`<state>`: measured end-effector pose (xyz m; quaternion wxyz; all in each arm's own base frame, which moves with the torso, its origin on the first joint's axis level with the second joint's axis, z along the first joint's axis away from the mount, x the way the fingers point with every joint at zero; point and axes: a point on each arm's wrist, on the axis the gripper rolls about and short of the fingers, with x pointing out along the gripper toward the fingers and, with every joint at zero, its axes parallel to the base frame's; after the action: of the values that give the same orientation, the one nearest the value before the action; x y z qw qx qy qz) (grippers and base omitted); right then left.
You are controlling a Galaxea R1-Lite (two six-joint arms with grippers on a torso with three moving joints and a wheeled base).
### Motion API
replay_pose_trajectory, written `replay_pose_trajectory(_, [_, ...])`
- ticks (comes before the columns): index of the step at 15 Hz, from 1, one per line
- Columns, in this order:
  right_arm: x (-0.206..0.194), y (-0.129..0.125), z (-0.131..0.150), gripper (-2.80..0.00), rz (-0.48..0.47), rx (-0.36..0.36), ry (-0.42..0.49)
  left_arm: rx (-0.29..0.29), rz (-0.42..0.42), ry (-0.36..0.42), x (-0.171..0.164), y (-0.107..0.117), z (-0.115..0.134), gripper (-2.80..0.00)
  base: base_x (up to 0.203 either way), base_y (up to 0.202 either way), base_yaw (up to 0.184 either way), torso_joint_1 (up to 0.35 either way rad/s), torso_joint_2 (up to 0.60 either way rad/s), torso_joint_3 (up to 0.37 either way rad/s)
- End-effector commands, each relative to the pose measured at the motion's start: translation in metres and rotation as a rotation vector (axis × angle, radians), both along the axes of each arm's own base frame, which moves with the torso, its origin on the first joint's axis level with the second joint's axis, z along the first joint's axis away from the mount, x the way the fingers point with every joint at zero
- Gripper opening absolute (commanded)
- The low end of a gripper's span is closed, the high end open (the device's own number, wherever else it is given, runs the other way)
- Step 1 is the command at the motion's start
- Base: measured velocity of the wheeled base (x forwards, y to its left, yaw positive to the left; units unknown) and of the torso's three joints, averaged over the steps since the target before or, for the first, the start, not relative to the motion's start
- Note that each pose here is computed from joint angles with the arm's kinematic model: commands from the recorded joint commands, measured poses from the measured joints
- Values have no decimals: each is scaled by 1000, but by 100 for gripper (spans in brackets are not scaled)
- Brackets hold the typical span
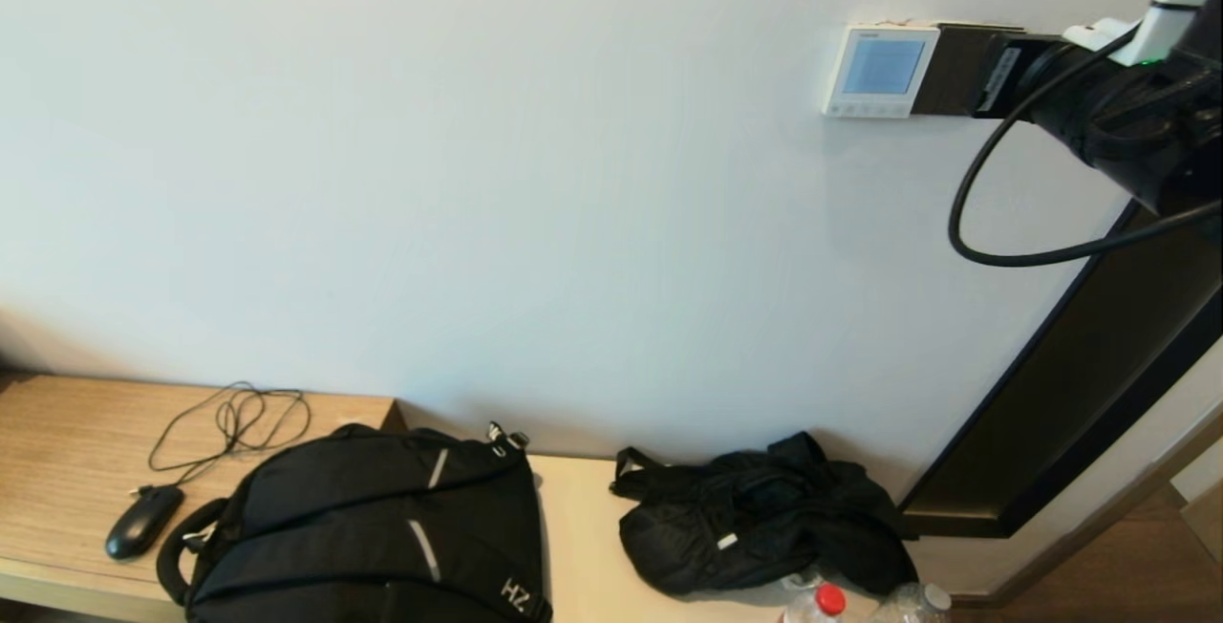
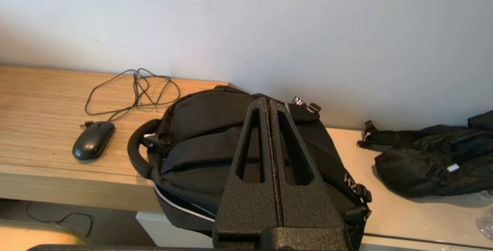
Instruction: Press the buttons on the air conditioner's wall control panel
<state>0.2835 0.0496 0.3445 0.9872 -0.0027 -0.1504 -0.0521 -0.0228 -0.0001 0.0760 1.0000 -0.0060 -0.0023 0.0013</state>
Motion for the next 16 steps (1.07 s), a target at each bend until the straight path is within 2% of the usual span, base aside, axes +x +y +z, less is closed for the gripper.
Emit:
replay_pose_trajectory(1, [-34, -6, 16, -280, 22, -5, -19, 0, 1, -2, 0, 0, 0, -280, 0, 0, 0, 0, 0, 0])
replay_pose_trajectory(7, [-74, -13, 7, -280, 104, -49, 91, 0, 1, 0, 0, 0, 0, -280, 0, 0, 0, 0, 0, 0])
replay_pose_trajectory(11, [-117, -21, -5, -280, 135, -65, 146, 0, 1, 0, 0, 0, 0, -280, 0, 0, 0, 0, 0, 0])
replay_pose_trajectory(16, [-170, -32, -79, -280, 146, -97, 302, 0, 1, 0, 0, 0, 0, -280, 0, 0, 0, 0, 0, 0])
